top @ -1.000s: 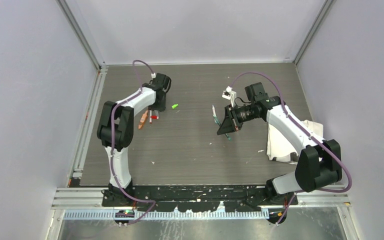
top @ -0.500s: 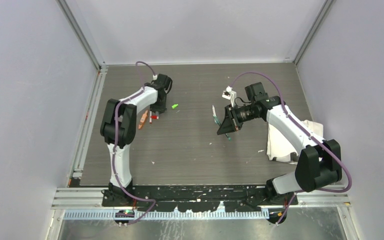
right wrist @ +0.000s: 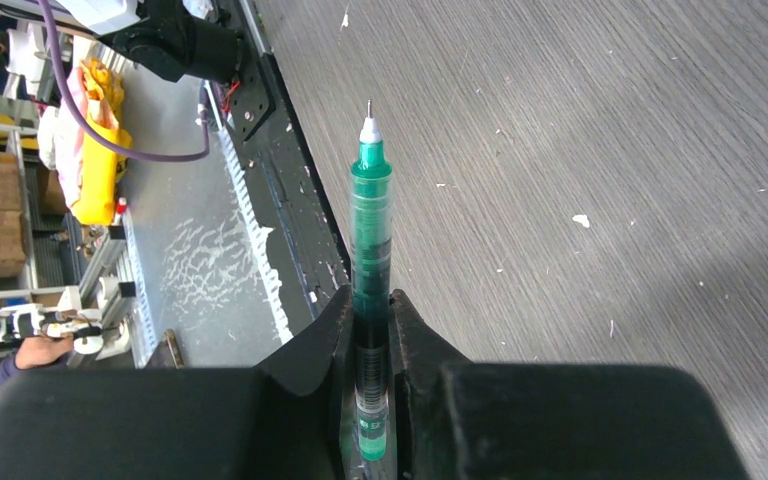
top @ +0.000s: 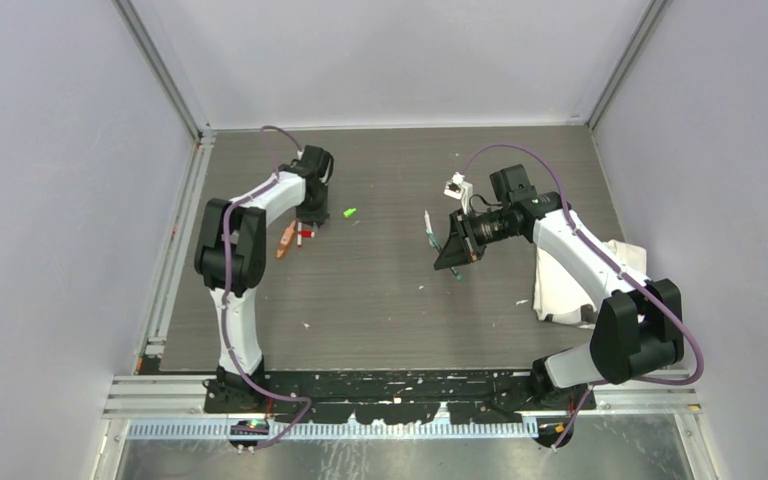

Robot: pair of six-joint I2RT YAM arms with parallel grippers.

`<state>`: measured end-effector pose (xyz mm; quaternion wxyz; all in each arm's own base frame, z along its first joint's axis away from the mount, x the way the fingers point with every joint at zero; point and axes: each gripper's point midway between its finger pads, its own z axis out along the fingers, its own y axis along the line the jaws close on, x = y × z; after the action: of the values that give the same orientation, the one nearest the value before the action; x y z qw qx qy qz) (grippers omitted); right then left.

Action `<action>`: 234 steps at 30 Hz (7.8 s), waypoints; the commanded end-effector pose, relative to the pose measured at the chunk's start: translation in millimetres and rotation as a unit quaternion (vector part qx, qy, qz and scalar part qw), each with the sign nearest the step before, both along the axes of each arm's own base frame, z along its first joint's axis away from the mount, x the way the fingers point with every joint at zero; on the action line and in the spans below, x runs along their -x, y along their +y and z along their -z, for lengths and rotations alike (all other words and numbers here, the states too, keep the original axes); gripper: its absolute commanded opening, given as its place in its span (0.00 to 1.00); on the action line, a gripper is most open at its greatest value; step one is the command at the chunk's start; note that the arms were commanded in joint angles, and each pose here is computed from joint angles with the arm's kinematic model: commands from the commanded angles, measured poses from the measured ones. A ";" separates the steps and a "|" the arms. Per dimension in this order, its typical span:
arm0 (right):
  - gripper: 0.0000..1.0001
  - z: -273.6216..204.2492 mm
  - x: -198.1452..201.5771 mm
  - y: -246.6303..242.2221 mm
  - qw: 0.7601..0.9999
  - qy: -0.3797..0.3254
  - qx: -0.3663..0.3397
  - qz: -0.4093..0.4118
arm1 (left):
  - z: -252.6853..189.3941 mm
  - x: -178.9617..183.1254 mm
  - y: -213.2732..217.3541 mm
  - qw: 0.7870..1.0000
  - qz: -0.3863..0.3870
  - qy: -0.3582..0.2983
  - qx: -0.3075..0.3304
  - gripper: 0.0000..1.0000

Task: Insert the pens into the pen caps
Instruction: Pick up the pen cap from the center of the board, then insert the pen cap onto the pen.

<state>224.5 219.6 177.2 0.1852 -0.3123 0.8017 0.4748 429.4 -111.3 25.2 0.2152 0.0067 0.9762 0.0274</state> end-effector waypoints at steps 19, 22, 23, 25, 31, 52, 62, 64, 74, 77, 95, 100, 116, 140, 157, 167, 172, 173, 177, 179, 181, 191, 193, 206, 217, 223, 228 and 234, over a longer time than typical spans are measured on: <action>0.01 -15.3 -4.5 3.9 1.000 -0.021 -0.016 -0.012 | 34.1 43.5 -10.5 0.996 0.032 0.074 0.040 0.03; 0.01 -13.4 -4.1 3.1 1.000 -0.024 -0.012 -0.014 | 17.6 36.3 -16.8 0.997 0.037 0.048 0.057 0.01; 0.01 -12.7 -4.2 2.4 0.999 -0.026 -0.010 -0.015 | 10.7 33.9 -19.7 0.996 0.041 0.036 0.065 0.01; 0.01 -11.6 -4.2 1.2 0.999 -0.035 -0.006 -0.019 | -6.4 31.0 -28.3 0.995 0.049 0.012 0.091 0.01; 0.01 -8.9 -7.2 -4.2 0.997 -0.070 0.011 -0.022 | -50.9 38.7 -47.1 0.983 0.074 -0.045 0.159 0.01; 0.01 72.9 19.1 -72.1 0.799 -0.437 0.212 -0.355 | -95.9 233.8 -190.2 0.770 0.402 0.061 0.492 0.01; 0.01 91.9 19.3 -67.4 0.716 -0.489 0.264 -0.421 | -89.3 292.3 -212.2 0.712 0.471 0.133 0.504 0.01; 0.01 94.6 21.1 -64.5 0.710 -0.488 0.266 -0.432 | -91.1 297.8 -216.2 0.705 0.478 0.139 0.505 0.01; 0.01 100.6 30.4 -48.1 0.705 -0.483 0.262 -0.449 | -83.5 306.4 -242.4 0.695 0.471 0.181 0.512 0.01; 0.01 102.5 33.9 -43.2 0.701 -0.483 0.259 -0.457 | -84.4 304.2 -249.0 0.691 0.468 0.178 0.521 0.01; 0.01 102.8 32.5 -31.4 0.691 -0.494 0.276 -0.451 | -83.8 301.4 -259.0 0.681 0.452 0.185 0.546 0.01; 0.01 101.3 30.8 -33.1 0.689 -0.495 0.282 -0.448 | -79.9 303.7 -255.4 0.685 0.451 0.192 0.539 0.01; 0.01 98.5 28.7 -35.1 0.687 -0.497 0.290 -0.443 | -85.8 304.8 -246.4 0.689 0.458 0.188 0.530 0.01; 0.01 107.5 45.2 -28.6 0.679 -0.490 0.260 -0.481 | -86.4 300.3 -250.6 0.690 0.456 0.187 0.531 0.01; 0.01 106.8 48.9 -23.0 0.682 -0.492 0.249 -0.481 | -89.6 299.3 -252.9 0.686 0.457 0.188 0.534 0.01; 0.01 106.0 51.7 -20.2 0.681 -0.496 0.240 -0.482 | -88.6 298.7 -258.4 0.680 0.459 0.195 0.537 0.01; 0.01 106.5 54.7 -19.1 0.678 -0.496 0.234 -0.489 | -91.0 297.5 -260.2 0.677 0.462 0.194 0.540 0.01; 0.01 106.9 54.9 -19.2 0.678 -0.496 0.234 -0.490 | -91.3 297.7 -260.2 0.676 0.462 0.195 0.540 0.01; 0.01 107.4 58.4 -18.6 0.675 -0.496 0.227 -0.497 | -90.9 298.5 -260.8 0.674 0.462 0.200 0.541 0.01; 0.01 108.0 60.8 -18.4 0.673 -0.496 0.222 -0.502 | -90.0 297.6 -261.6 0.674 0.460 0.202 0.541 0.01; 0.01 108.4 62.9 -18.2 0.672 -0.495 0.218 -0.506 | -88.4 296.7 -262.5 0.676 0.458 0.205 0.540 0.01; 0.01 107.6 59.5 -18.6 0.668 -0.501 0.225 -0.502 | -86.1 301.7 -259.8 0.669 0.457 0.228 0.541 0.01; 0.01 108.2 60.1 -18.3 0.669 -0.500 0.224 -0.503 | -84.1 302.3 -259.1 0.669 0.455 0.232 0.540 0.01; 0.01 109.2 59.2 -19.2 0.667 -0.499 0.228 -0.504 | -84.5 305.8 -255.3 0.666 0.459 0.248 0.533 0.01; 0.01 110.9 59.1 -19.8 0.666 -0.497 0.231 -0.506 | -84.9 308.3 -252.3 0.662 0.466 0.256 0.529 0.01; 0.01 111.8 59.5 -19.9 0.667 -0.496 0.230 -0.507 | -83.2 307.0 -254.4 0.661 0.465 0.260 0.529 0.01; 0.01 111.6 59.5 -19.2 0.666 -0.497 0.230 -0.507 | -81.4 307.4 -257.5 0.659 0.467 0.263 0.528 0.01; 0.01 112.7 60.7 -19.2 0.665 -0.496 0.229 -0.509 | -80.1 308.1 -259.5 0.659 0.468 0.265 0.527 0.01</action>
<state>169.5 197.0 65.5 0.2072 -0.8885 0.4047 0.0622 118.1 -363.0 92.6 -0.1103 0.3358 0.7321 -0.5822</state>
